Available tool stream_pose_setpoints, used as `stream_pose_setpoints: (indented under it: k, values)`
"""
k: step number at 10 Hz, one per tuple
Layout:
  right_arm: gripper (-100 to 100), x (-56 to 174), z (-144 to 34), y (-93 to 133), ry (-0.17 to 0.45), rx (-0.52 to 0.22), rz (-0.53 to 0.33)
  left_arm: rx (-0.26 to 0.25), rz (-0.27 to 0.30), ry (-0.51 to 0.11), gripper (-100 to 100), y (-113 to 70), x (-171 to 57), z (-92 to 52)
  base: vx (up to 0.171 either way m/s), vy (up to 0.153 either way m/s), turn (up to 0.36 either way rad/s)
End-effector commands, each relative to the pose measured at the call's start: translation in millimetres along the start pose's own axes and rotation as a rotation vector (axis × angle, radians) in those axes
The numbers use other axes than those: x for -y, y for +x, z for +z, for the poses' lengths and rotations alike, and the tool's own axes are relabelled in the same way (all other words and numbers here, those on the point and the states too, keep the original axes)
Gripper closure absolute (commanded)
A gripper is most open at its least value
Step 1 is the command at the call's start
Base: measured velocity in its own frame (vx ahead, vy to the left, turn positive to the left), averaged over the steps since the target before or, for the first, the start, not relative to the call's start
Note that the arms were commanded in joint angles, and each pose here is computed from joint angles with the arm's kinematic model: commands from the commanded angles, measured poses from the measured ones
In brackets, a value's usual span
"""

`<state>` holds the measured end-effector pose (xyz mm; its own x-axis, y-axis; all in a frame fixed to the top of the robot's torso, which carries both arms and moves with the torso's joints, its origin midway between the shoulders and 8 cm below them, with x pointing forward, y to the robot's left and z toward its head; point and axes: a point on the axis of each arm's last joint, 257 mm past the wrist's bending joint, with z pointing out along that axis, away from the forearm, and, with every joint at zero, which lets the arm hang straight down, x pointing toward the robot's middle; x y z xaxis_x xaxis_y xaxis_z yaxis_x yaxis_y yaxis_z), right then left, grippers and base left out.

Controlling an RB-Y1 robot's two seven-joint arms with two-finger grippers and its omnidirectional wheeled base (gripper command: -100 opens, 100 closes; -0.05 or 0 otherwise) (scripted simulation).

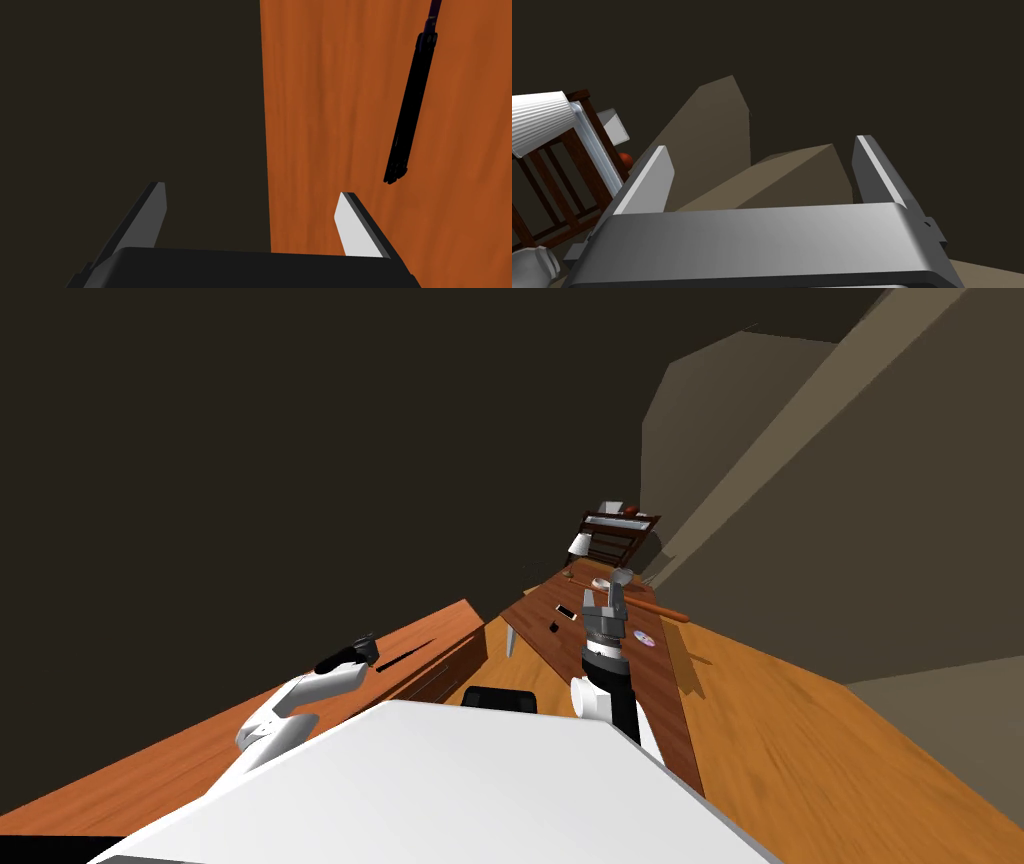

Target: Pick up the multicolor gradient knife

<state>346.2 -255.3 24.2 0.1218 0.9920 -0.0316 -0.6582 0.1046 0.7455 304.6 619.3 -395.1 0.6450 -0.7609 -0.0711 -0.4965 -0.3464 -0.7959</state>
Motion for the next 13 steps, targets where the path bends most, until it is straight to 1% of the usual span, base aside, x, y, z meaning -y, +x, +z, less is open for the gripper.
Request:
stream_pose_setpoints:
  k: [1, 2, 3, 4, 5, 6, 7, 8, 9, 10, 11, 12, 13]
  values:
    - [0, 0.0, 0.0, 0.0, 0.000, 0.000, 0.000, 0.044, -0.041, -0.070, -100, -19.4, -21.3, 3.7, -0.016, 0.051, -0.259]
    - [0, 0.0, 0.0, 0.0, 0.000, 0.000, 0.000, 0.051, -0.041, -0.092, -100, -21.2, -26.9, 3.2, -0.019, 0.049, -0.162]
    - [0, 0.0, 0.0, 0.0, 0.000, 0.000, 0.000, 0.085, -0.079, -0.146, -100, -36.8, -44.1, 5.0, -0.021, 0.053, -0.293]
    - [0, 0.0, 0.0, 0.0, 0.000, 0.000, 0.000, 0.090, -0.080, -0.161, -100, -38.0, -48.1, 4.3, -0.019, 0.051, -0.165]
    - [0, 0.0, 0.0, 0.0, 0.000, 0.000, 0.000, 0.118, -0.118, -0.209, -100, -49.9, -62.1, 4.1, -0.020, 0.055, -0.294]
    - [0, 0.0, 0.0, 0.0, 0.000, 0.000, 0.000, 0.126, -0.120, -0.230, -100, -52.8, -69.7, 3.5, -0.017, 0.059, -0.140]
    - [0, 0.0, 0.0, 0.0, 0.000, 0.000, 0.000, 0.157, -0.160, -0.289, -100, -64.8, -88.8, 1.4, -0.028, 0.058, -0.299]
    - [0, 0.0, 0.0, 0.0, 0.000, 0.000, 0.000, 0.160, -0.161, -0.298, -100, -65.6, -91.5, 0.8, -0.021, 0.058, -0.128]
    - [0, 0.0, 0.0, 0.0, 0.000, 0.000, 0.000, 0.185, -0.201, -0.354, -100, -74.1, -108.0, -3.0, -0.010, 0.067, -0.241]
    - [0, 0.0, 0.0, 0.0, 0.000, 0.000, 0.000, 0.190, -0.203, -0.364, -100, -76.2, -113.3, -3.5, -0.012, 0.060, -0.158]
    - [0, 0.0, 0.0, 0.0, 0.000, 0.000, 0.000, 0.217, -0.245, -0.427, -100, -84.5, -134.1, -8.8, -0.023, 0.070, -0.276]
    - [0, 0.0, 0.0, 0.0, 0.000, 0.000, 0.000, 0.218, -0.245, -0.430, -100, -84.6, -134.7, -9.1, -0.029, 0.066, -0.157]
    - [0, 0.0, 0.0, 0.0, 0.000, 0.000, 0.000, 0.241, -0.286, -0.490, -100, -90.4, -153.9, -15.5, -0.029, 0.067, -0.234]
